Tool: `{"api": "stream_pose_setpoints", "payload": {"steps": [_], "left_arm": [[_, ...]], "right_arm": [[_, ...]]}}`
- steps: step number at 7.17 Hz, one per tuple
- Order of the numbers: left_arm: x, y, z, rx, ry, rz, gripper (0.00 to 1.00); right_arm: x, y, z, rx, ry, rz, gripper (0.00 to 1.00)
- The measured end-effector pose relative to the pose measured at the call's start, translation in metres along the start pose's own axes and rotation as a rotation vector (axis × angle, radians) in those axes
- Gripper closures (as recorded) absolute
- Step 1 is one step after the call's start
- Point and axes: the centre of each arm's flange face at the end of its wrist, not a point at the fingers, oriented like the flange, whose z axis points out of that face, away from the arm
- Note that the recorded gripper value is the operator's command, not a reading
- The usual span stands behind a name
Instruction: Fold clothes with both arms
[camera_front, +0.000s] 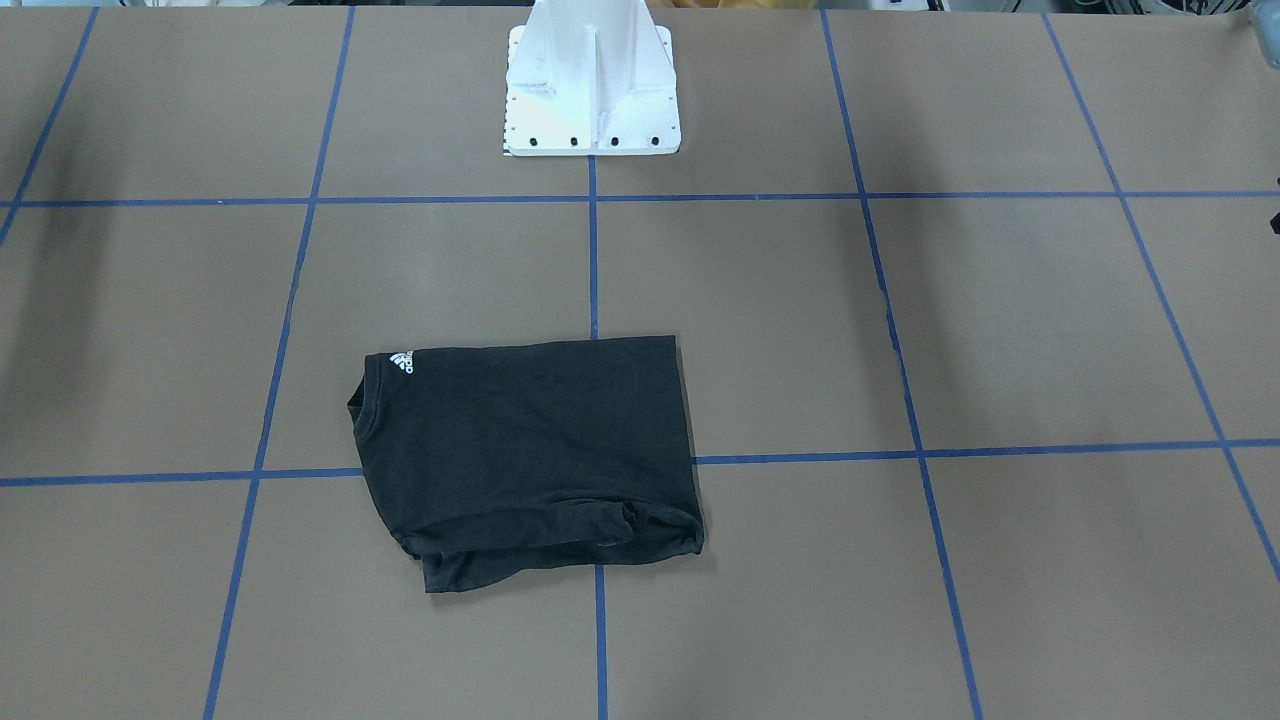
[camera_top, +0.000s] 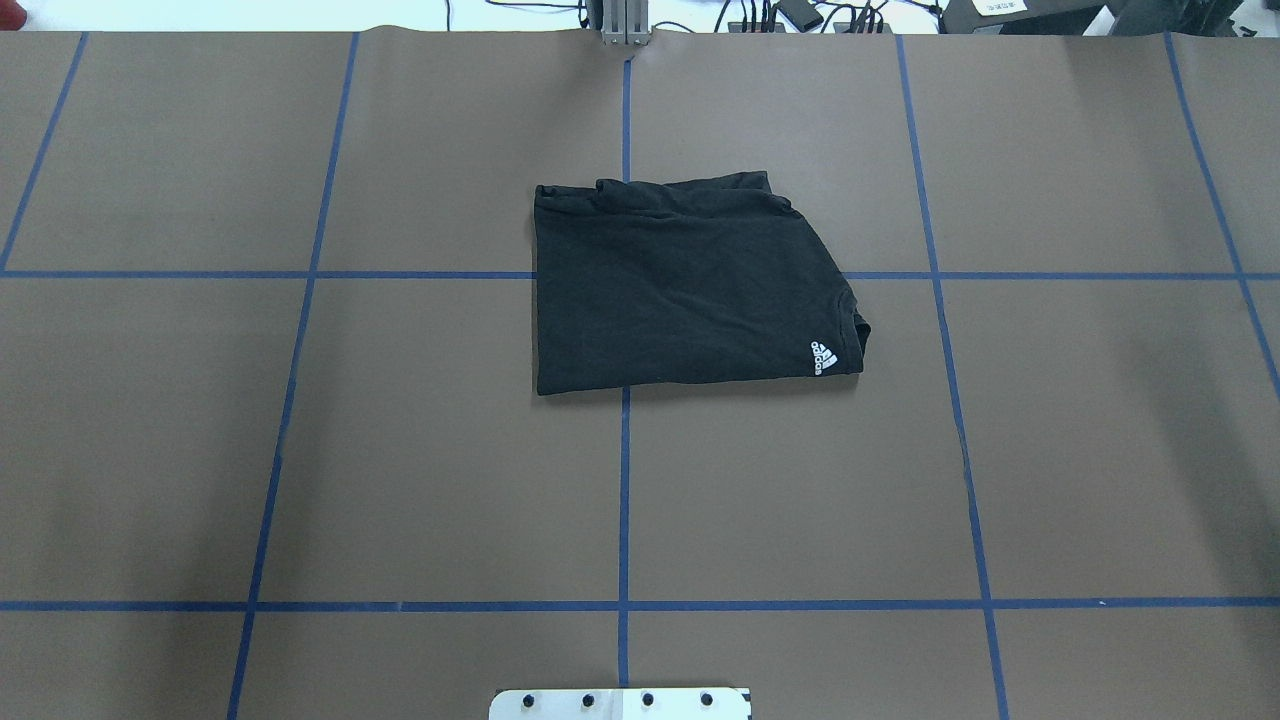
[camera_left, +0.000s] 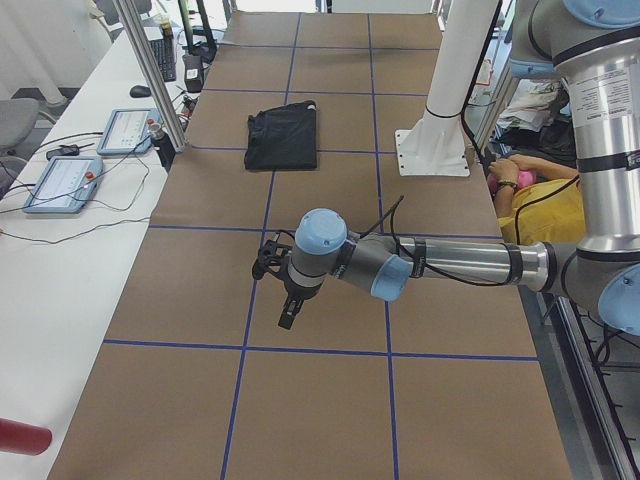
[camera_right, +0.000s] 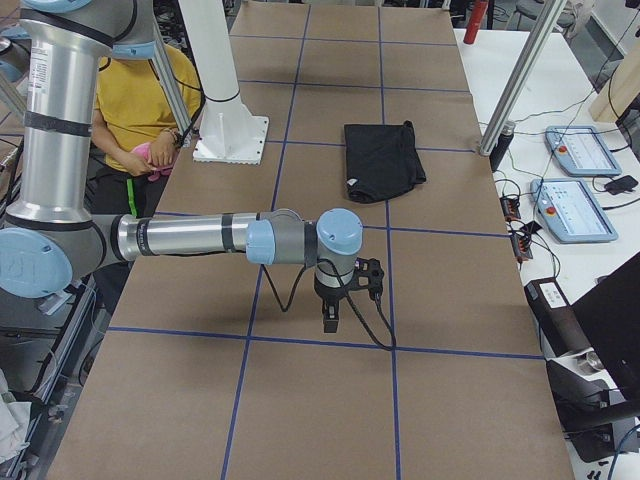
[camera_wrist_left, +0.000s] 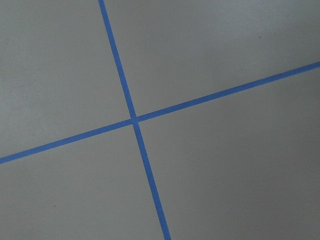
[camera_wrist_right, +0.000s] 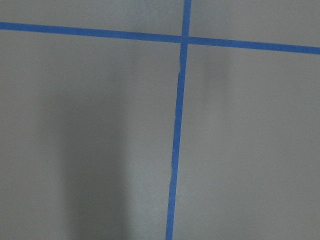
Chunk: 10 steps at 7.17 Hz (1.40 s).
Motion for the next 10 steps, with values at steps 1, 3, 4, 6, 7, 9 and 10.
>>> {"api": "stream_pose_setpoints", "payload": {"steps": [1,3,4,6,7,9,10], "left_arm": [[-0.0003,0.0009,0.0003,-0.002,0.0,-0.002,0.0],[-0.0004,0.0016,0.0003,-0.003,0.0,-0.002,0.0],[-0.0003,0.0018,0.0003,-0.003,0.0,-0.003,0.0],[-0.0012,0.0024,0.0012,-0.005,0.0,-0.004,0.0],[-0.0014,0.0025,0.0014,-0.005,0.0,-0.005,0.0],[-0.0021,0.0029,0.0021,-0.007,0.0,-0.006,0.0],[-0.0023,0.0033,0.0023,-0.007,0.0,-0.007,0.0]], "right_arm": [[-0.0002,-0.0004,-0.0002,0.001,0.0,0.0,0.0],[-0.0007,-0.0017,-0.0007,0.002,-0.001,-0.001,0.0],[-0.001,-0.0021,-0.001,0.003,-0.001,-0.001,0.0],[-0.0013,-0.0025,-0.0012,0.003,-0.003,-0.001,0.0],[-0.0014,-0.0025,-0.0011,0.003,-0.004,-0.001,0.0],[-0.001,-0.0018,-0.0006,0.002,-0.005,0.001,0.0],[-0.0007,-0.001,-0.0002,0.001,-0.005,0.001,0.0]]}}
